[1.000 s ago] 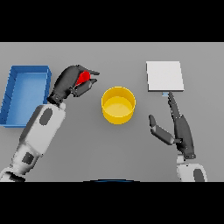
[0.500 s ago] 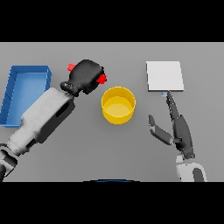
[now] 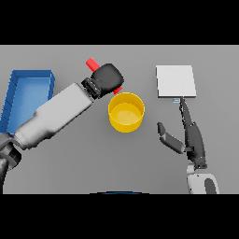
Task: Pick up the red beaker and tilt it to pour out 1 green nut into yellow bowl. Pick up the yellow bowl and place it on the metallic measuring scale.
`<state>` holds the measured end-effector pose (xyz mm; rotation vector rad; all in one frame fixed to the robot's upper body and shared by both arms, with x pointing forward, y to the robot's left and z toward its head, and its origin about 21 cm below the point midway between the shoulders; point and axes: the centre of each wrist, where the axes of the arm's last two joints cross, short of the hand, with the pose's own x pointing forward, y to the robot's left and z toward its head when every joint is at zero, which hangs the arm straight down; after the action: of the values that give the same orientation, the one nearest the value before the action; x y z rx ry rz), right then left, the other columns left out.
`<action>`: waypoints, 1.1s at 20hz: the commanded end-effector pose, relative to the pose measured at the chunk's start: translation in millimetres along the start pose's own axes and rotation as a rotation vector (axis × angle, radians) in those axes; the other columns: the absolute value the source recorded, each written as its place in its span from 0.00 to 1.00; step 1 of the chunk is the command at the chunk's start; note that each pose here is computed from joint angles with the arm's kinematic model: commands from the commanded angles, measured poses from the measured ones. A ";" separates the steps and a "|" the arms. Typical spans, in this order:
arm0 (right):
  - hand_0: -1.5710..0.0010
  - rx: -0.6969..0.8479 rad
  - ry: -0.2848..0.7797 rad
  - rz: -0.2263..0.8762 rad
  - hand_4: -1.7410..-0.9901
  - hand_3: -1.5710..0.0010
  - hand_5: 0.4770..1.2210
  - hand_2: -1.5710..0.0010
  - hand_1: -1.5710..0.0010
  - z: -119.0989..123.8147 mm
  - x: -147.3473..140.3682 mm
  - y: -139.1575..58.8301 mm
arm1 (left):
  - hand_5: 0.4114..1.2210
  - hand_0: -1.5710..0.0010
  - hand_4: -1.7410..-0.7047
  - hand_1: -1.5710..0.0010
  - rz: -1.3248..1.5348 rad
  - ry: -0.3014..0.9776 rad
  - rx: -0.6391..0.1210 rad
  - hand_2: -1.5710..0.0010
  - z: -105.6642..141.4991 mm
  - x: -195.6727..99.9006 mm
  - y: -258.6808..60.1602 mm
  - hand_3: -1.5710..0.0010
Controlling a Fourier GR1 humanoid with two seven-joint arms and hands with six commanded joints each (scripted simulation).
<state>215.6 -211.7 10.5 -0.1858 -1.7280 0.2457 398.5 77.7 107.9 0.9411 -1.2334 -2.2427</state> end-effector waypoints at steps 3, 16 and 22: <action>1.00 0.003 -0.003 0.010 0.73 1.00 0.23 1.00 1.00 -3.7 2.0 -0.6 | 1.00 0.00 0.02 0.00 -0.139 0.020 -0.040 0.00 -6.2 9.1 11.5 0.00; 1.00 -0.015 0.006 0.043 0.78 1.00 0.20 1.00 1.00 -4.6 2.4 -1.8 | 1.00 0.00 0.01 0.00 -0.659 -0.064 -0.094 0.00 -24.9 27.4 26.8 0.00; 1.00 -0.021 0.020 0.048 0.79 1.00 0.21 1.00 1.00 -5.3 -2.5 1.4 | 1.00 0.00 0.02 0.00 -0.797 -0.077 -0.089 0.00 -28.2 38.5 40.4 0.00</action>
<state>221.3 -210.7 8.7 -0.2449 -1.7074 0.2602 393.8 15.9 117.8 1.5125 -0.8521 -2.9123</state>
